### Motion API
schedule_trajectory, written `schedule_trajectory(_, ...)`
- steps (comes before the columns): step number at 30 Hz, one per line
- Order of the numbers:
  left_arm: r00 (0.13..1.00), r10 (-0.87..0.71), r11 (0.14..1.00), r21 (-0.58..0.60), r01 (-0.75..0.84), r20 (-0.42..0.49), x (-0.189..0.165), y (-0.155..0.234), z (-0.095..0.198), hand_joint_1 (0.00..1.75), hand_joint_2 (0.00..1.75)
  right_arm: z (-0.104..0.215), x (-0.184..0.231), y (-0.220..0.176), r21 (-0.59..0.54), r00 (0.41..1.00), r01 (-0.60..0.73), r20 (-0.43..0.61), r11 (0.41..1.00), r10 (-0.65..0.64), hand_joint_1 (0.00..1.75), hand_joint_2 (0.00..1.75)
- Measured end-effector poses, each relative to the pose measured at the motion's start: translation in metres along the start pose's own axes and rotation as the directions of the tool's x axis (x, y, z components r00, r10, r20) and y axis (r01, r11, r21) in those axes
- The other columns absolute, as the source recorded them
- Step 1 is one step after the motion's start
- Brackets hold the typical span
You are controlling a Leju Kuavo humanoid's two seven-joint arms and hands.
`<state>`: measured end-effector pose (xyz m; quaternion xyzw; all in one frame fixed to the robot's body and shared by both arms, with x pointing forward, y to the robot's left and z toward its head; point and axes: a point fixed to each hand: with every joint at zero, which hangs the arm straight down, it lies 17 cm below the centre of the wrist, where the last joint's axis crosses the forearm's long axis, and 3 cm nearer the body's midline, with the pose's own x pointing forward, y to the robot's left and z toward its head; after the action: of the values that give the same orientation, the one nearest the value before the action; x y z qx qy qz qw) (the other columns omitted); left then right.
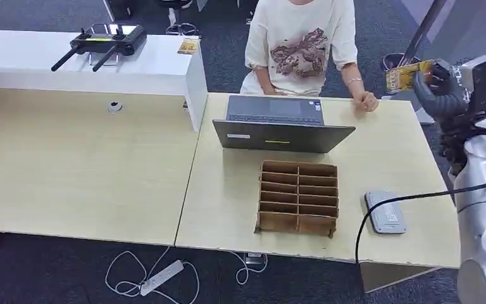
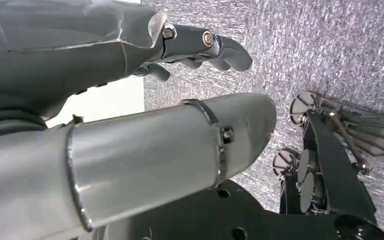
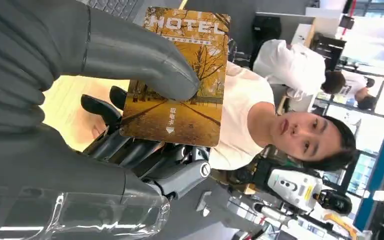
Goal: Pass the card to the sensor for recognition and then transmit it.
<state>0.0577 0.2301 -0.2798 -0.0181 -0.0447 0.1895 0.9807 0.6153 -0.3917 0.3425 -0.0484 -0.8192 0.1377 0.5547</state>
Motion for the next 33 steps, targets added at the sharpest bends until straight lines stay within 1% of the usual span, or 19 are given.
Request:
schedule_trajectory(5,1.0,0.001,1.0,-0.001,-0.001,0.001,0.001,0.0,0.0,0.0,0.0,0.007,-0.004,-0.009,-0.011,1.0,0.01,-0.004,1.0,-0.01,1.75,1.75)
schedule_trajectory(9,1.0,0.002,1.0,-0.001,-0.002,0.001,0.001,0.0,0.0,0.0,0.0,0.012,-0.003,-0.018,-0.011,0.998,0.056,-0.004,0.998,-0.056,1.75,1.75)
schedule_trajectory(15,1.0,0.004,1.0,-0.001,-0.004,0.001,0.001,-0.001,0.0,0.0,0.0,0.036,-0.016,-0.048,-0.038,0.996,0.082,-0.019,0.996,-0.083,1.75,1.75)
schedule_trajectory(19,1.0,0.008,1.0,0.0,-0.008,-0.002,0.001,-0.001,0.0,0.0,0.0,0.061,-0.043,-0.067,-0.071,0.995,0.063,-0.075,0.995,-0.068,1.75,1.75)
schedule_trajectory(22,1.0,0.011,1.0,0.0,-0.011,-0.006,0.001,-0.001,0.0,0.0,0.0,0.072,-0.059,-0.074,-0.091,0.991,0.051,-0.122,0.995,-0.062,1.75,1.75)
schedule_trajectory(23,1.0,0.012,1.0,0.001,-0.012,-0.007,0.001,-0.001,0.0,0.0,0.0,0.081,-0.07,-0.082,-0.103,0.986,0.048,-0.153,0.994,-0.063,1.75,1.75)
schedule_trajectory(30,1.0,0.01,1.0,0.002,-0.01,-0.009,0.0,-0.002,0.0,0.0,0.0,0.112,-0.106,-0.087,-0.128,0.971,0.049,-0.227,0.991,-0.077,1.75,1.75)
schedule_trajectory(33,1.0,0.007,1.0,0.003,-0.007,-0.01,0.0,-0.003,0.0,0.0,0.0,0.127,-0.125,-0.083,-0.13,0.96,0.038,-0.269,0.991,-0.072,1.75,1.75)
